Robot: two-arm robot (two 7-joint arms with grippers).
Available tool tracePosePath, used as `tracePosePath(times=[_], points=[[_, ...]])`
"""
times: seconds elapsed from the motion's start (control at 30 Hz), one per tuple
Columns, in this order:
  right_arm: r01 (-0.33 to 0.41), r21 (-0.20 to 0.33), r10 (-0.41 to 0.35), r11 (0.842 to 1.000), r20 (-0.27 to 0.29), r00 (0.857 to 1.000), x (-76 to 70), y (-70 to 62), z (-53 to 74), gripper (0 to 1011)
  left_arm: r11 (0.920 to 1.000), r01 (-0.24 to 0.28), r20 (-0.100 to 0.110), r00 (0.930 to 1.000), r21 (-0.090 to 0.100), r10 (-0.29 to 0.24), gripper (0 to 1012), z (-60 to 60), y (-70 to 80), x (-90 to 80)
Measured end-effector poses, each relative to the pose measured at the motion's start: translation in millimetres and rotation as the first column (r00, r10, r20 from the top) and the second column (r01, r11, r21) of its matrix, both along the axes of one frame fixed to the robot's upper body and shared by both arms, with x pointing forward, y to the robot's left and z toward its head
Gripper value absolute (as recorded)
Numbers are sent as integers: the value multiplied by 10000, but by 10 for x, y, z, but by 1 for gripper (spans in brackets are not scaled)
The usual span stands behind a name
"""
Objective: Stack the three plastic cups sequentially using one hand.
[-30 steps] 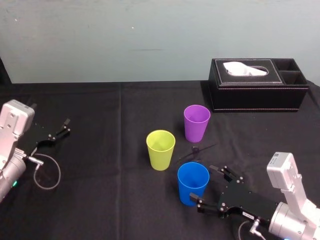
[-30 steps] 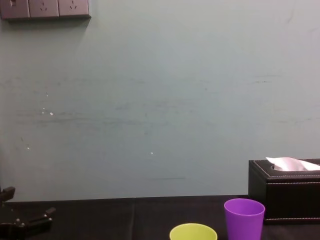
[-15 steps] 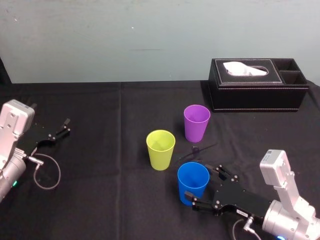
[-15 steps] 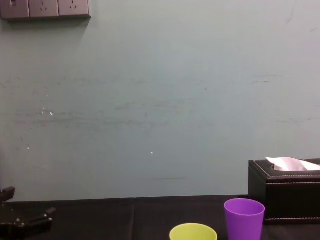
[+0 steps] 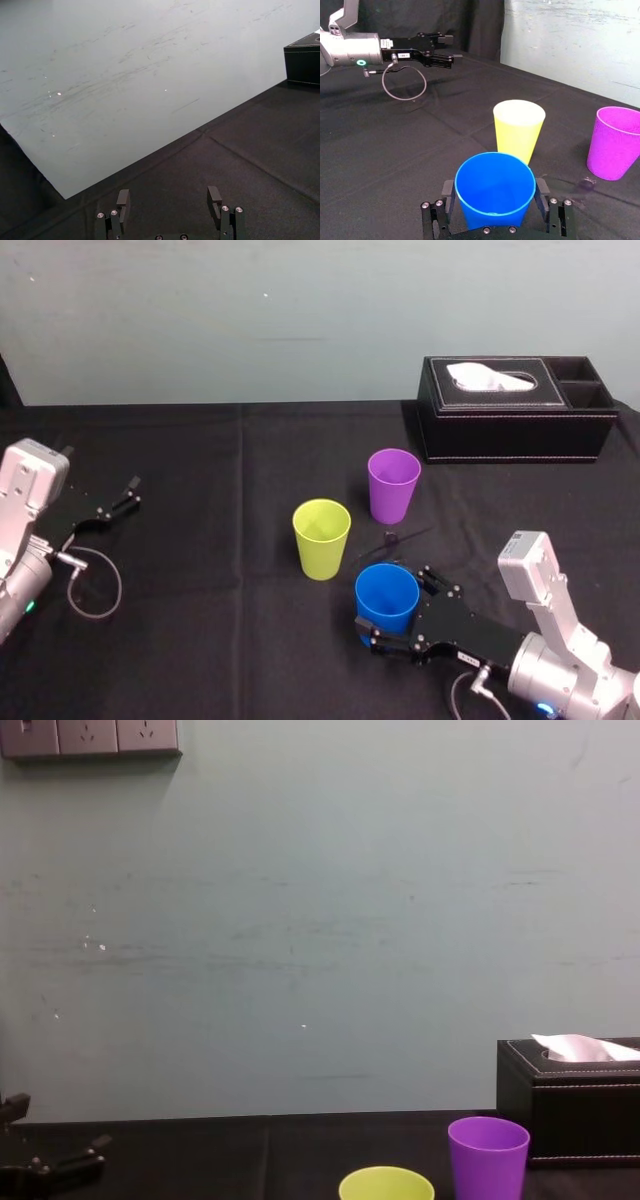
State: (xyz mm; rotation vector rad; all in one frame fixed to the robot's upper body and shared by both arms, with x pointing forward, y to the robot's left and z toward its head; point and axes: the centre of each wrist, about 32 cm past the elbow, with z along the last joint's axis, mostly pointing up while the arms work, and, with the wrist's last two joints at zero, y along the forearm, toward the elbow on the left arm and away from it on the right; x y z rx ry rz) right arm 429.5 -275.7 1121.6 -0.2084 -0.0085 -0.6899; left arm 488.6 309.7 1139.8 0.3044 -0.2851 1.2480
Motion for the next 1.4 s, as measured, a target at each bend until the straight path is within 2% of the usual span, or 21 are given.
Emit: tracePosePath(times=[0.23, 0.4, 0.53, 0.87, 1.4], points=[[12, 6, -12, 10000, 14, 10000, -6, -10, 1, 964, 10000, 1, 0, 10000, 0, -1, 1010, 0, 0, 0], [12, 11, -12, 10000, 27, 10000, -8, -14, 2, 814, 10000, 1, 0, 10000, 1, -1, 1010, 0, 0, 0], [12, 15, -12, 10000, 34, 10000, -9, -15, 3, 761, 10000, 1, 0, 10000, 0, -1, 1010, 0, 0, 0], [15, 25, -15, 10000, 46, 10000, -10, -18, 5, 722, 10000, 0, -1, 10000, 0, 0, 1010, 0, 0, 0], [46, 51, -47, 10000, 136, 9999, -17, -36, 3, 722, 10000, 0, 0, 10000, 0, 0, 1010, 0, 0, 0]])
